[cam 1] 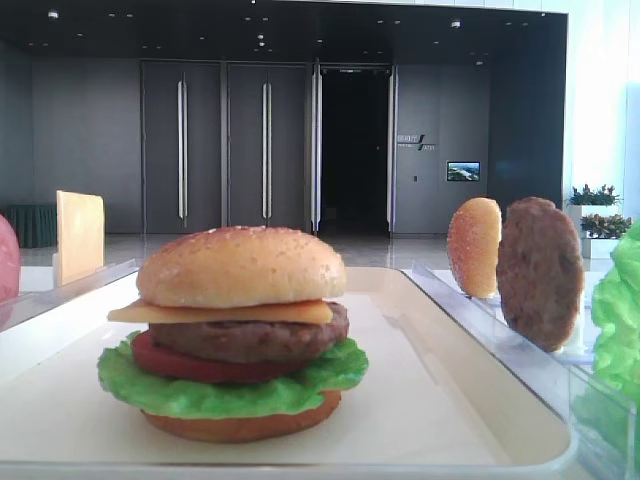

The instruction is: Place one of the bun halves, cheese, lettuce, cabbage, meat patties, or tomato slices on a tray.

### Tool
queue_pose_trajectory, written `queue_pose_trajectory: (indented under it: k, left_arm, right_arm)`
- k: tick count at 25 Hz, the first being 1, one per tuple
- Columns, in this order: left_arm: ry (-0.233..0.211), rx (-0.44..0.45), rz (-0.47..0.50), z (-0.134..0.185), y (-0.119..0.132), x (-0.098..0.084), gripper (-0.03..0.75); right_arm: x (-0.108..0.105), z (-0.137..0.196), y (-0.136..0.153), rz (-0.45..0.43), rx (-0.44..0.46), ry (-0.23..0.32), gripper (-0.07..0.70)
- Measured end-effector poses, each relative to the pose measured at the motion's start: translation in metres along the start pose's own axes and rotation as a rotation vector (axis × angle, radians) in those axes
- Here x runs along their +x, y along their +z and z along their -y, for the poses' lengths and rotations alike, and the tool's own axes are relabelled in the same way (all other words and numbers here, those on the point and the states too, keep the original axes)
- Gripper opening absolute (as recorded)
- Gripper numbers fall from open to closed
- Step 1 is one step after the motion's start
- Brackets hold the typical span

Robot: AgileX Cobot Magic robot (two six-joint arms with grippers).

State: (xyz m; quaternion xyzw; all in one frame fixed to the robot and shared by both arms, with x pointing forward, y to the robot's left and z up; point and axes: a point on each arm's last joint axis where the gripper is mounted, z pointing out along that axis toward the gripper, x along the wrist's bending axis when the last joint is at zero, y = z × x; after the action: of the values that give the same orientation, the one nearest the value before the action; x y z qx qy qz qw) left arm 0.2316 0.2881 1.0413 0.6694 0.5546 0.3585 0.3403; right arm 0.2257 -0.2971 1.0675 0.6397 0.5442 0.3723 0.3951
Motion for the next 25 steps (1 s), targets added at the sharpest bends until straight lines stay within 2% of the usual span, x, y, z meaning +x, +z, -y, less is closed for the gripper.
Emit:
queue_pose_trajectory:
  k: [14,25]
  left_arm:
    - [0.000,0.000,0.000,0.000,0.000,0.000,0.580]
    - [0.000,0.000,0.000,0.000,0.000,0.000,0.580]
  right_arm:
    - [-0.001,0.015,0.010,0.005,0.097,-0.002,0.533]
    - [-0.001,0.016,0.011,0.005,0.104,-0.008,0.533]
